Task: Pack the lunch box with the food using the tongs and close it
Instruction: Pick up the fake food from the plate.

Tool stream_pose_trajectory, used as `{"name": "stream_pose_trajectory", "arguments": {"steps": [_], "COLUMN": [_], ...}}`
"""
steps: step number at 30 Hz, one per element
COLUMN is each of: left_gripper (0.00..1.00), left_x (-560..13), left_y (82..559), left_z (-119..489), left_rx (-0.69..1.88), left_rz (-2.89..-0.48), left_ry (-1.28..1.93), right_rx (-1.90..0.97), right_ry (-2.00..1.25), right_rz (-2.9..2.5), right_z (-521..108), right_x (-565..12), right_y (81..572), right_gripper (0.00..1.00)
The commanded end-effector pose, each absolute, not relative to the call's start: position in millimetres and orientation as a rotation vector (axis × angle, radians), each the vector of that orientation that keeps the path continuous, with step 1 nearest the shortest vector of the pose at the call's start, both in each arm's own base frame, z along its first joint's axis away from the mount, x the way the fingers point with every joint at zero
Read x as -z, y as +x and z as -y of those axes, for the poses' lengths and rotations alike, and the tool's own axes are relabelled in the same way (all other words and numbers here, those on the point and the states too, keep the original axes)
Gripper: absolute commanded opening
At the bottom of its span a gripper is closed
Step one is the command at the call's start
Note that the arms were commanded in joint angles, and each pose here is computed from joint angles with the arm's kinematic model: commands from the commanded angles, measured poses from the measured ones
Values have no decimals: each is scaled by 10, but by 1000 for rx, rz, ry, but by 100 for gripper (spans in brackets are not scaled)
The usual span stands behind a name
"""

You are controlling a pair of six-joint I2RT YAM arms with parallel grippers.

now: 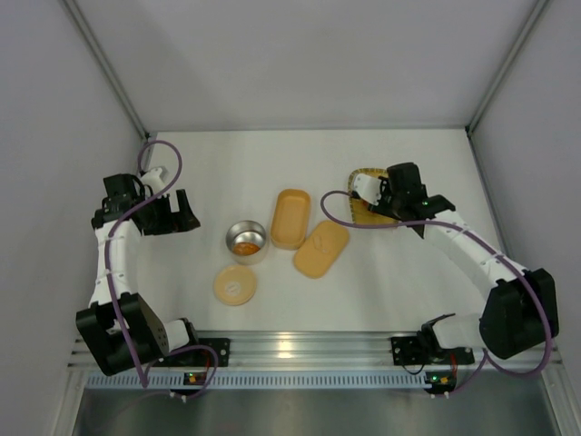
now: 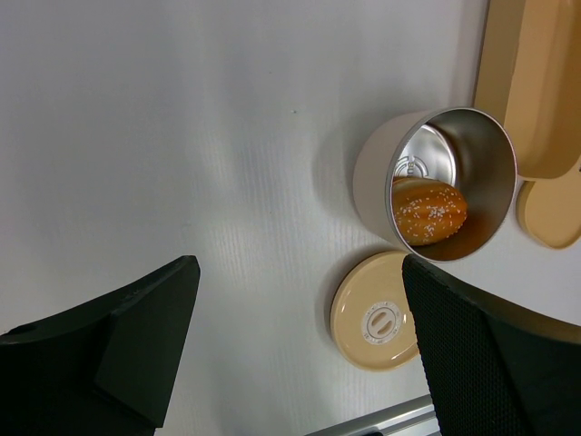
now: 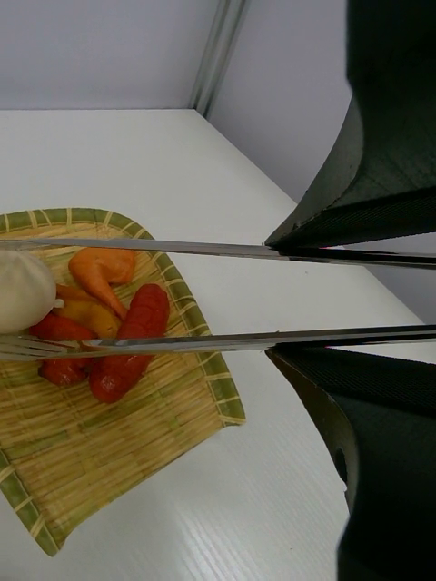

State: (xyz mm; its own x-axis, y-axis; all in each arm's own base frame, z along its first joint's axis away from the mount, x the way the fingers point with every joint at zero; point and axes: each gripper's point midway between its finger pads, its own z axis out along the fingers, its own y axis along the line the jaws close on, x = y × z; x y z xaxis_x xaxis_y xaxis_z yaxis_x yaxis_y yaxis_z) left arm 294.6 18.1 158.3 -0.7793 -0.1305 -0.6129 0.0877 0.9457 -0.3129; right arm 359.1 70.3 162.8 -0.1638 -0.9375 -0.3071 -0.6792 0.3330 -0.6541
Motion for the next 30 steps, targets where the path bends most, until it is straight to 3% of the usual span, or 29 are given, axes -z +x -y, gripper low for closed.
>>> {"name": "stream_pose_trajectory", "arguments": {"steps": [1,19,23,30], "left_gripper": [98,98,98,98], "left_x": [-1635,-1547,-1551,-1583], "left_y": [3006,2986,2989,2996], "left_z": [-187,-195,-200,-202], "left_rx": [440,442,438,434], "left_rz": [-2396,-2422,-2422,-2414], "left_ry": [-14,-12,-14,-13], "right_rx": [510,584,592,600], "right_ry": [-1414,-1408,-1404,-1368], "right_rz": [-1857,-1805,-1802,-1784], "right_z": [-799,-866,-870,-845], "right_x": [-1689,-1619,-1646,-1871], "right_y": [3684,3856,3874,3849], "right_gripper": [44,41,23,6]}}
